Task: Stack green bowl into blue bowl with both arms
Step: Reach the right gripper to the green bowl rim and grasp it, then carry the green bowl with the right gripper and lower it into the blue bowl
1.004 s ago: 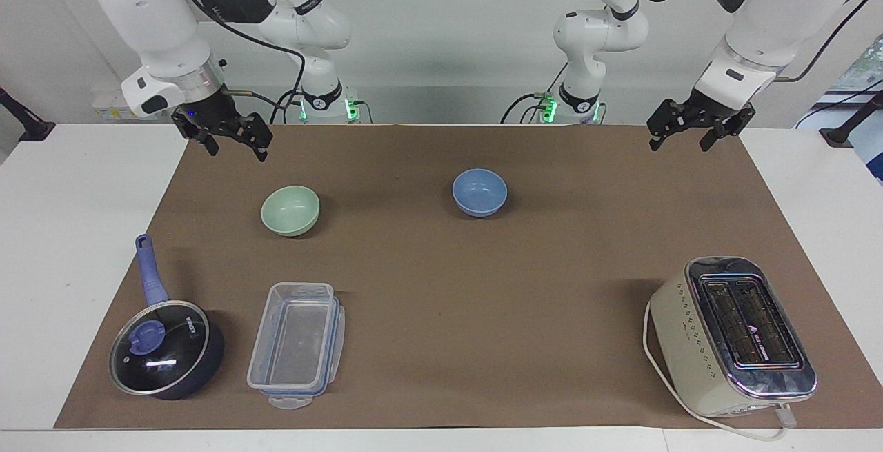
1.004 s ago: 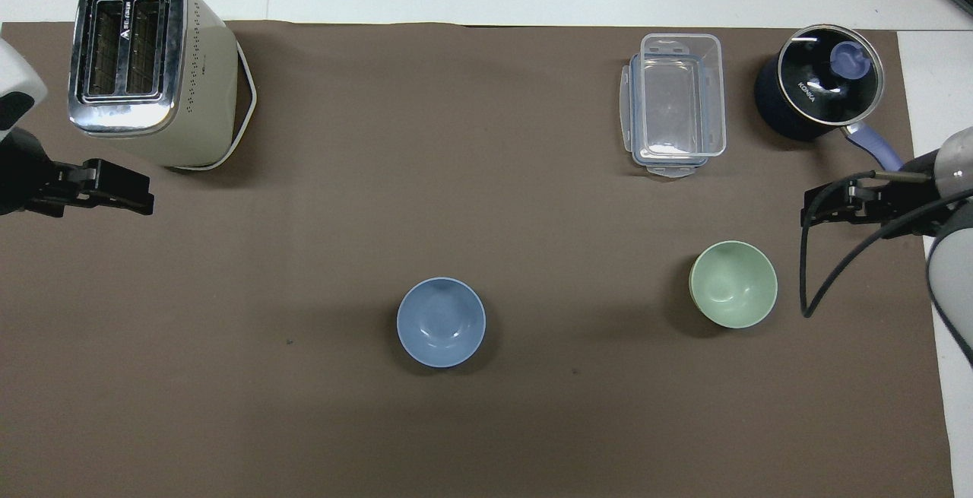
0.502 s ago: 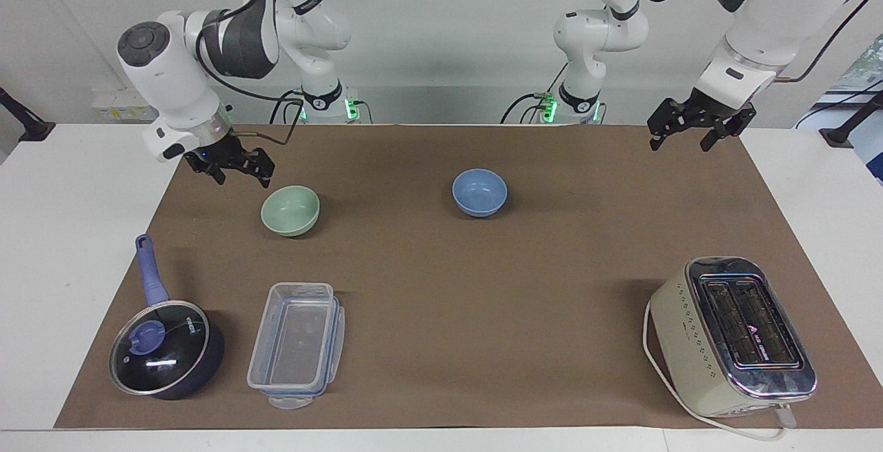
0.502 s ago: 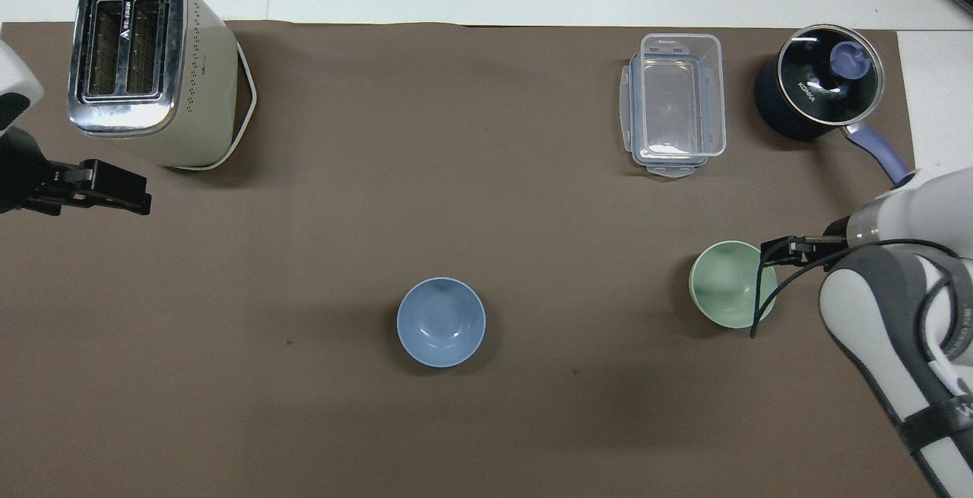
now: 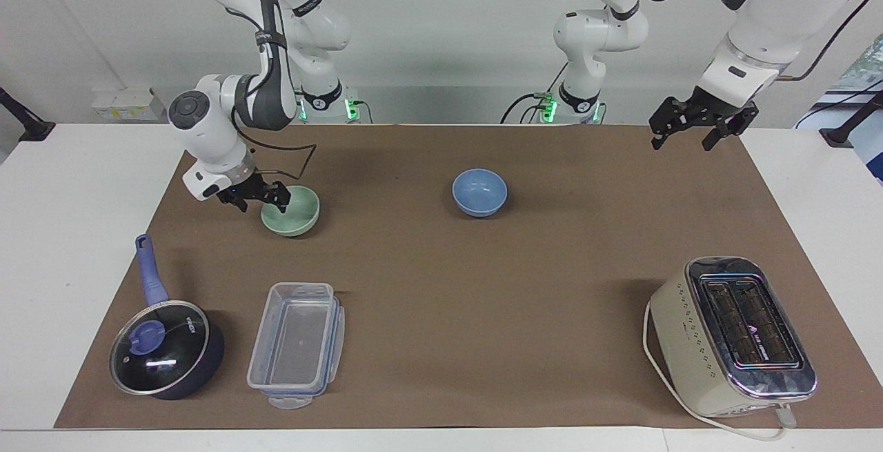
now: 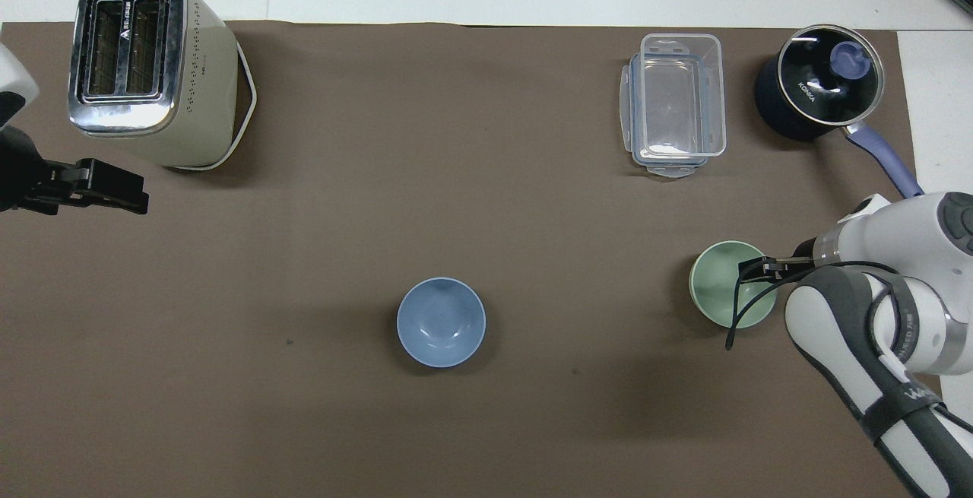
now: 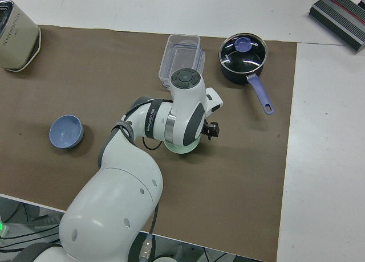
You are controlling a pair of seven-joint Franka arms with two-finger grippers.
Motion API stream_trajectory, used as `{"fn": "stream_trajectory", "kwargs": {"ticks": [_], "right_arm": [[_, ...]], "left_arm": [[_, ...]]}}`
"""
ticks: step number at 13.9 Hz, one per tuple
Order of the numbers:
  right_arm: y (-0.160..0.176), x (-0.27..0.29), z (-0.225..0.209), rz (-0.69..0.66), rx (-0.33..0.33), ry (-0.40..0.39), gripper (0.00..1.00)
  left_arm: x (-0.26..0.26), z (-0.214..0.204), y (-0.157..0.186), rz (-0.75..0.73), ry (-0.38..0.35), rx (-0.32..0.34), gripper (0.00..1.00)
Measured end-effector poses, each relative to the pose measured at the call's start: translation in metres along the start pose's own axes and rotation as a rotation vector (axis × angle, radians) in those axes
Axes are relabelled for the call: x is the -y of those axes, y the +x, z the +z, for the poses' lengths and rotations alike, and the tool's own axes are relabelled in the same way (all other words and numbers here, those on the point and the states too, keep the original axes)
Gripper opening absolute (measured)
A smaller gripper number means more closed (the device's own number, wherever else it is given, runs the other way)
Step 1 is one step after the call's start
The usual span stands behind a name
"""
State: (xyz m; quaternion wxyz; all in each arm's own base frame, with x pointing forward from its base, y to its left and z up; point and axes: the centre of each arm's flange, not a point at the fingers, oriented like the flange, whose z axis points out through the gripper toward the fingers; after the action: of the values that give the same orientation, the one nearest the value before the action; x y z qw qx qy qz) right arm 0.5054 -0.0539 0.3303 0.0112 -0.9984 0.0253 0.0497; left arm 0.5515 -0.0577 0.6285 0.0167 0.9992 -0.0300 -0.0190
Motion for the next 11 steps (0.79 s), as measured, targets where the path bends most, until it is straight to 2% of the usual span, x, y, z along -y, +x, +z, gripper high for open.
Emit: {"fn": "stream_trajectory", "kwargs": {"ticks": [3,4,7,8,9,10,11], "right_arm": [[-0.001,-0.003,0.005,-0.018,0.007,0.002,0.92],[-0.001,-0.005,0.007,-0.02,0.012,0.004,0.87],[-0.001,-0.013,0.015,-0.035,0.025,0.009,0.84],[-0.001,-0.013,0.016,-0.036,0.027,0.009,0.77],[-0.001,-0.013,0.017,-0.037,0.027,0.01,0.76],[-0.001,-0.013,0.016,-0.037,0.026,0.01,0.68],[0.0,-0.013,0.016,-0.038,0.025,0.009,0.66]], "left_arm": [[0.0,0.0,0.0,0.0,0.0,0.0,1.0],[0.0,0.0,0.0,0.0,0.0,0.0,1.0],[0.0,0.0,0.0,0.0,0.0,0.0,1.0],[0.0,0.0,0.0,0.0,0.0,0.0,1.0],[0.0,0.0,0.0,0.0,0.0,0.0,1.0],[0.0,0.0,0.0,0.0,0.0,0.0,1.0],[0.0,0.0,0.0,0.0,0.0,0.0,1.0]]}}
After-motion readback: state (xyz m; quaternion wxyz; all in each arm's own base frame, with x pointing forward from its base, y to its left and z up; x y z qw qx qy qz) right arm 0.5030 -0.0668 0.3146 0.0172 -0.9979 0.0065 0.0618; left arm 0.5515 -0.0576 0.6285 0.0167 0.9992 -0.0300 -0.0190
